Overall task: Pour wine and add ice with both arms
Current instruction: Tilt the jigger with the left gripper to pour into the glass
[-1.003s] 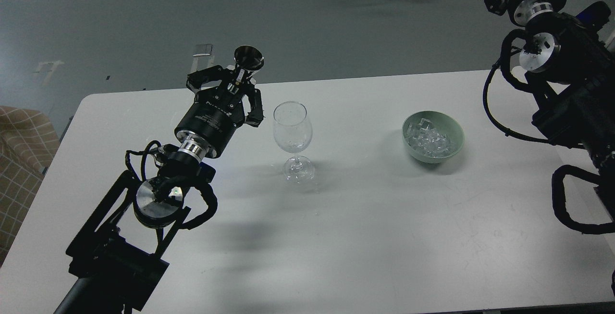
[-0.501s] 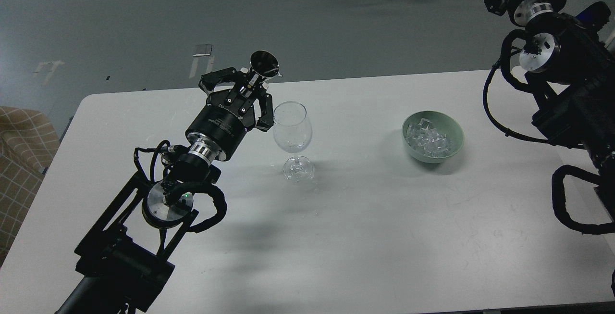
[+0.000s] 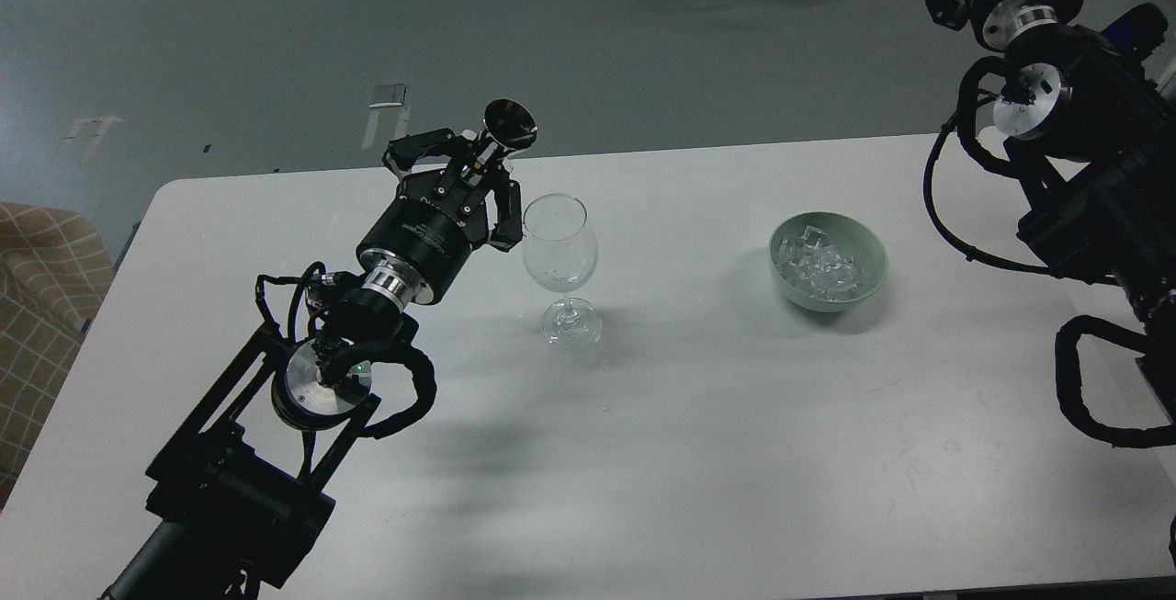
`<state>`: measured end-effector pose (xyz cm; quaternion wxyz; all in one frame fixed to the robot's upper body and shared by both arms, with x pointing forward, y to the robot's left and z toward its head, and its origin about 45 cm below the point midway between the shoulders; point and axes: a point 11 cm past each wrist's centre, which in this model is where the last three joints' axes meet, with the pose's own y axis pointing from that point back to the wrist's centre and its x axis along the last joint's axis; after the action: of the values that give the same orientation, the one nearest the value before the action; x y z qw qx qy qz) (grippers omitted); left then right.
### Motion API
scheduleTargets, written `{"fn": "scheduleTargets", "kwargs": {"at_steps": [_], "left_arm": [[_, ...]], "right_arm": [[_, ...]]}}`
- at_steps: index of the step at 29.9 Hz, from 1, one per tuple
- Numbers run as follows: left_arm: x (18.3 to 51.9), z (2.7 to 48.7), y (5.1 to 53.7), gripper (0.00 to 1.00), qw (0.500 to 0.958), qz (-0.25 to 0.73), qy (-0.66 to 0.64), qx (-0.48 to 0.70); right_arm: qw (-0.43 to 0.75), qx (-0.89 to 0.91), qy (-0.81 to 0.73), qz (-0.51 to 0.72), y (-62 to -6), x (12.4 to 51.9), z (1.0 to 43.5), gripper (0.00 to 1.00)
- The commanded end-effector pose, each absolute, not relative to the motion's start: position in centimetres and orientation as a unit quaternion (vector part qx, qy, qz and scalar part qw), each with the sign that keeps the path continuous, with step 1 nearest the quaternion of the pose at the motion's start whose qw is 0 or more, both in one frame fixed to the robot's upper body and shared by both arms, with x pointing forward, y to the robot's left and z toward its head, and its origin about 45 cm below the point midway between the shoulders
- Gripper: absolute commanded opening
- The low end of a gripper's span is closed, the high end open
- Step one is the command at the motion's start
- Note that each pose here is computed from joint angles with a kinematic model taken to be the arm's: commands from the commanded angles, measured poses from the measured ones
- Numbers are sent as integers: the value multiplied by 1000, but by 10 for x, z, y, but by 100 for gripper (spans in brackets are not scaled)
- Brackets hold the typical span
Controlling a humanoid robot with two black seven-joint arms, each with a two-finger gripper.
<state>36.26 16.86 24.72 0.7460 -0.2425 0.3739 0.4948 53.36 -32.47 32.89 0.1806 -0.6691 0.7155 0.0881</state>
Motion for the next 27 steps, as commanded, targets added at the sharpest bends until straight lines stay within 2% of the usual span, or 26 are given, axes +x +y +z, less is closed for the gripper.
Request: {"fn": "scheduleTargets", "kwargs": {"at_steps": [1, 27], "left_arm": [[360, 245, 164, 9, 754, 495, 364, -231], [362, 240, 169, 9, 770, 511, 325, -199]], "right_arm": [[180, -669, 716, 88, -325, 534, 329, 100], [181, -669, 715, 89, -324, 534, 329, 100]]}}
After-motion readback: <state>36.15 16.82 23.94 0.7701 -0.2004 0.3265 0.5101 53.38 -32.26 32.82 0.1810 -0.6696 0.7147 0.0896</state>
